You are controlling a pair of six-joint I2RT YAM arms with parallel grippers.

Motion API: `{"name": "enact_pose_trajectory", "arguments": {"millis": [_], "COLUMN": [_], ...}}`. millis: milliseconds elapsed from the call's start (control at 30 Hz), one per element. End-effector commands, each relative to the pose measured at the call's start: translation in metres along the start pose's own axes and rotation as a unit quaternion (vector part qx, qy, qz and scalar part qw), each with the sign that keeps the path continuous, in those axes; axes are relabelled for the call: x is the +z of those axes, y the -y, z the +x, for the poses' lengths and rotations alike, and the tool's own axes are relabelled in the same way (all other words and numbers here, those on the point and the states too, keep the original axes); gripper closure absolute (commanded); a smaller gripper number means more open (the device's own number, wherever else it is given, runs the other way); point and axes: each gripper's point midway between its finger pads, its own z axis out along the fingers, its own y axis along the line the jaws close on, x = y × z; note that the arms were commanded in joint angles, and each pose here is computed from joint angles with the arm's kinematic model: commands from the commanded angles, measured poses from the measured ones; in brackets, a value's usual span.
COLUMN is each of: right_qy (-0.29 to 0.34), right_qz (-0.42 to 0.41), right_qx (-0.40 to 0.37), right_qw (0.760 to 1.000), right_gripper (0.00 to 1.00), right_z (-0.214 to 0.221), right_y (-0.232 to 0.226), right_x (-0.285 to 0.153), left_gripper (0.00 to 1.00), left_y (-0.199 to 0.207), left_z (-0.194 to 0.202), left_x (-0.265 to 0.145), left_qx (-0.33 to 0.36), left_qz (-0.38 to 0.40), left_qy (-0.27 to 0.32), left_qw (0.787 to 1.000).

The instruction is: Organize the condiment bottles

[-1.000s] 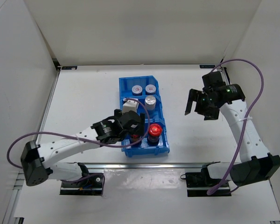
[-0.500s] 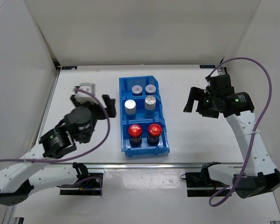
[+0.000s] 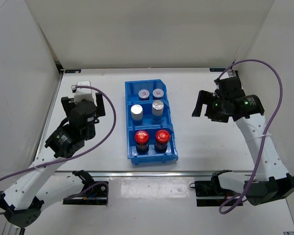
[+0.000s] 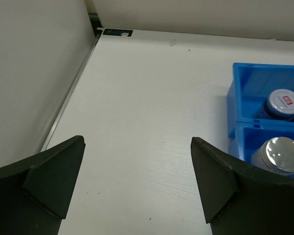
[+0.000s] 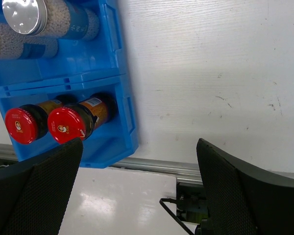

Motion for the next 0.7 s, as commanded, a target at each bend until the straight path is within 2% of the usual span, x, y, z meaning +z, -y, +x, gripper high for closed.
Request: {"name": "enact_pose_trajectory", "arguments": {"millis": [0,167,367,600,667], "right_qy": [0.021,0.032,0.036,0.036,0.038], "right_qz": [-0.001,0.012,0.023,0.034,0.04], "right_qx": [-0.001,-0.001,-0.005,-0.009,-0.009], "right_qw": [1.0,0.999,0.999,0.999,0.998], "right_gripper": [0.0,0.0,0.0,0.0,0.0], "right_z": [-0.011,-0.013,-0.013,-0.012,-0.012], "right_y": [-0.001,0.004,0.009,0.014,0.016], "right_x": [-0.002,-0.004,-0.005,-0.003,-0.003], "left_gripper": [0.0,0.0,0.0,0.0,0.0], "left_y": [-0.013,-0.022,-0.041,-0.064,-0.069], "left_z": [-0.001,0.008,0.017,0.037,0.036], "left_x": [0.002,0.009,0.021,0.03,0.032], "left_qx": [-0.019,-0.055,-0.042,-0.134,-0.132], "left_qz": [-0.014,-0.046,-0.125,-0.197,-0.206], "left_qy": [-0.003,-0.01,-0.007,0.011,0.019], "left_qw": [1.0,0.997,0.991,0.971,0.969]}}
